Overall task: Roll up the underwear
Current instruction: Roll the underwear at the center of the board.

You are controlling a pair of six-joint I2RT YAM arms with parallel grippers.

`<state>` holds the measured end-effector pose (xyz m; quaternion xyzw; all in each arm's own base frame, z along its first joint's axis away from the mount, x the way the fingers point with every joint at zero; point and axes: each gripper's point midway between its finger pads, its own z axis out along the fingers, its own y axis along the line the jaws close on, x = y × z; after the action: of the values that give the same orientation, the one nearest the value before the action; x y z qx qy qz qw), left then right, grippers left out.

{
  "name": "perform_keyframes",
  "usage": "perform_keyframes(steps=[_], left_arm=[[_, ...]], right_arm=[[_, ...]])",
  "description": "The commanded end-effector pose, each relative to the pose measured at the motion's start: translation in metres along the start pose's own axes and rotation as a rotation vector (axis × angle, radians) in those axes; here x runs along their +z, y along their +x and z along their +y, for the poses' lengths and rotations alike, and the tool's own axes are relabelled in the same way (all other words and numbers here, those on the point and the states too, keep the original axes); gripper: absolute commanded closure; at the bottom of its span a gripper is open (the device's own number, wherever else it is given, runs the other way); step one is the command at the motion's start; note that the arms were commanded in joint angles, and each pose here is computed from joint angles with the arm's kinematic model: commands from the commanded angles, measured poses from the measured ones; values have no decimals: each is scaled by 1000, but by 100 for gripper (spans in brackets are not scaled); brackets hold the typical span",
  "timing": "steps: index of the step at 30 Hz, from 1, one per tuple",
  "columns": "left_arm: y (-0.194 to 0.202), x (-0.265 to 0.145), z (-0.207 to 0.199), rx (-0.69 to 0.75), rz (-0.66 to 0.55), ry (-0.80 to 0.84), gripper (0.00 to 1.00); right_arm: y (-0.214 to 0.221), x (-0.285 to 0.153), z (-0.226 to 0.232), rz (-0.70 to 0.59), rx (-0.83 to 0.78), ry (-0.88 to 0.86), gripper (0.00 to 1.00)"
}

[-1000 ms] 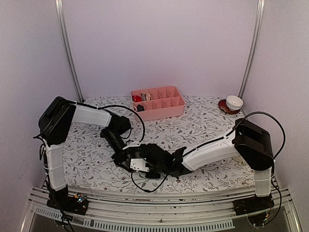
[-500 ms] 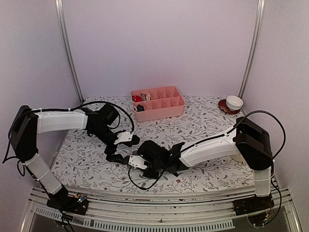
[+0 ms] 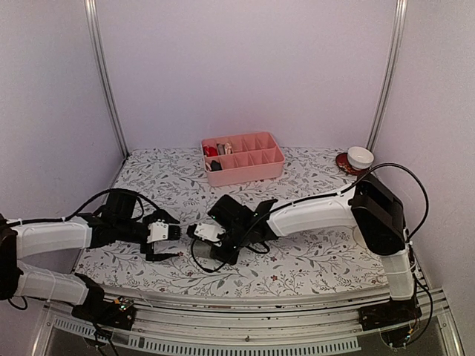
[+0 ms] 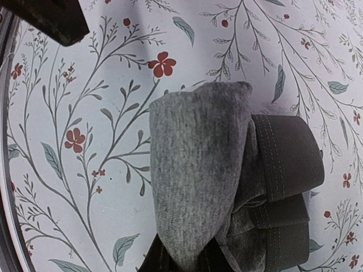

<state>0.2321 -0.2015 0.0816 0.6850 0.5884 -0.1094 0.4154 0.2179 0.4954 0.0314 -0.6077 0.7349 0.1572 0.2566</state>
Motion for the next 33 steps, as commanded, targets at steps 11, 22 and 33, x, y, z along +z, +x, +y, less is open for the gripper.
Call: perform_keyframes(steps=[11,22,33], left_arm=[[-14,31,-12,414,67,-170,20],[-10,61,-15,490,153,-225,38],[-8,74,-13,420,201,-223,67]], right_arm=[[43,18,-1,165,340,-380,97],[47,25,-7,189,391,-422,97],[44,26,-9,192,393,-414,97]])
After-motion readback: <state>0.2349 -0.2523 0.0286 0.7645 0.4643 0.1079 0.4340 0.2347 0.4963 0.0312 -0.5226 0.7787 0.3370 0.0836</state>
